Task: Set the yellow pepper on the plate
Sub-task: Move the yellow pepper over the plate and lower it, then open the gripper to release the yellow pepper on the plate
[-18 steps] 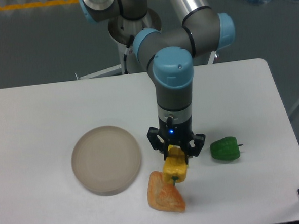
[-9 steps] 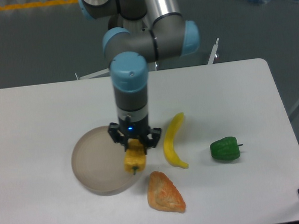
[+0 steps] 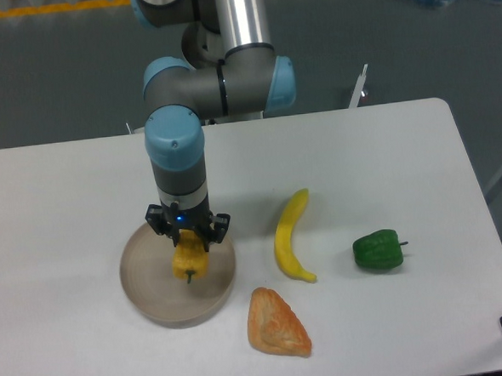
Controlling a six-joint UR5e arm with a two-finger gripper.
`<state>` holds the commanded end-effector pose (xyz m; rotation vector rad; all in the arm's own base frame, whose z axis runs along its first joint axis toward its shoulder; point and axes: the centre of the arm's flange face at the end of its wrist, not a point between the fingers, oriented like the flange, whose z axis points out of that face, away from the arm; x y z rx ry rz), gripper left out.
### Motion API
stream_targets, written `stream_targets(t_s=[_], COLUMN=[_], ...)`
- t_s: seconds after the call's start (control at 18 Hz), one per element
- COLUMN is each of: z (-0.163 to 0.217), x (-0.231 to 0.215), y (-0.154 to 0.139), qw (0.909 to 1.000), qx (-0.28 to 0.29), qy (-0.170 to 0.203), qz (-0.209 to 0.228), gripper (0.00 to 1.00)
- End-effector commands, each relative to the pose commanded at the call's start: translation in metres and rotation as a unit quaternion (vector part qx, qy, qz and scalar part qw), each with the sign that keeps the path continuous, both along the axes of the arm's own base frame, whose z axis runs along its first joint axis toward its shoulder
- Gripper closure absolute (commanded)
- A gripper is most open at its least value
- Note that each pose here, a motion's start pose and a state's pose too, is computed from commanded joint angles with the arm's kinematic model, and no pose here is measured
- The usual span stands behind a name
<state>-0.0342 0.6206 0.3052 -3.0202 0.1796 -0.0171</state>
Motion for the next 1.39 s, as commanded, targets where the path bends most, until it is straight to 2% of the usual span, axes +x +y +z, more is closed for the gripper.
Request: stream_targets(t_s=[0.06, 0.17, 0.94, 1.0, 1.17, 1.33, 1.39], z=[-0.006, -0.010, -0.027, -0.027, -0.025, -0.017, -0.014], x=[0.003, 0.004, 0.015, 0.015, 0.015, 0.013, 0.012], y=[0.001, 0.002, -0.002, -0.002, -0.002, 0.000, 0.002], qw=[0.9998, 0.9994, 0.9991, 0.9991, 0.9991, 0.9991, 0.9992], qx=[0.002, 0.004, -0.011, -0.011, -0.009, -0.002, 0.002], qy=[0.003, 0.004, 0.000, 0.000, 0.000, 0.003, 0.004], qz=[-0.022, -0.035, -0.041, -0.041, -0.041, -0.042, -0.041], gripper=[0.63, 0.63, 0.62, 0.58, 0.37, 0.06, 0.00])
